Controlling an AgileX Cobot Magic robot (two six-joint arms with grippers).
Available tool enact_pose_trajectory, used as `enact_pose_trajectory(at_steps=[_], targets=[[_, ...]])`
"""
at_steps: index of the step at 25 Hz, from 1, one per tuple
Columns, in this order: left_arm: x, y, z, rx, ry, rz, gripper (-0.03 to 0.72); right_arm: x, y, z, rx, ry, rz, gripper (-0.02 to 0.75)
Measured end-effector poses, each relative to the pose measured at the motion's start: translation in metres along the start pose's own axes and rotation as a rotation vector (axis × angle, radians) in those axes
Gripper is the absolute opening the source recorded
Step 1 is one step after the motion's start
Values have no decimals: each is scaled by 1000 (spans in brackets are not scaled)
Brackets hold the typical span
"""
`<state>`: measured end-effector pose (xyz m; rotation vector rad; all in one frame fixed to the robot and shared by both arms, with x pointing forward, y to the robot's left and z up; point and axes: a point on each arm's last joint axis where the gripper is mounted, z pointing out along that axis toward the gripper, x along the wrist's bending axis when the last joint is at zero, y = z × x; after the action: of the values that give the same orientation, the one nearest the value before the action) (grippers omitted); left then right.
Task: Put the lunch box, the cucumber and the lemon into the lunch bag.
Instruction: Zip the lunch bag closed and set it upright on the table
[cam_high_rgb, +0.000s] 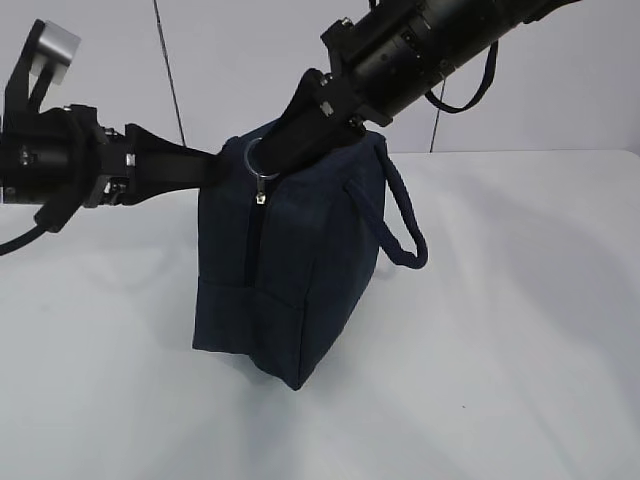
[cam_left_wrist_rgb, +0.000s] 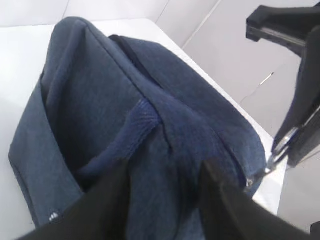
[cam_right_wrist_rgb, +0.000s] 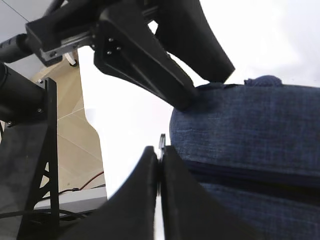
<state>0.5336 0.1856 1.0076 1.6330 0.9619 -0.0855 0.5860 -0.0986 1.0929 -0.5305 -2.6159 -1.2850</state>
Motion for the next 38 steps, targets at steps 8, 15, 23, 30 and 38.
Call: enact_pose_trajectory(at_steps=[8,15,23,30,38], targets=[[1,-3,1,28,-13,-23,278,0,0,0,3,-2,-1,8],[-1,-6,1,57,-29,-31,190,0,0,0,5,-3,-2,8],[-2,-7,1,73,-37,-27,0,0,0,0,5,-3,-2,8],[-2,-8,1,77,-37,-24,-5,0,-1,0,6,-3,-2,8],[-2,-9,1,93,-37,-13,-5,0,-1,0,7,-2,-1,8]])
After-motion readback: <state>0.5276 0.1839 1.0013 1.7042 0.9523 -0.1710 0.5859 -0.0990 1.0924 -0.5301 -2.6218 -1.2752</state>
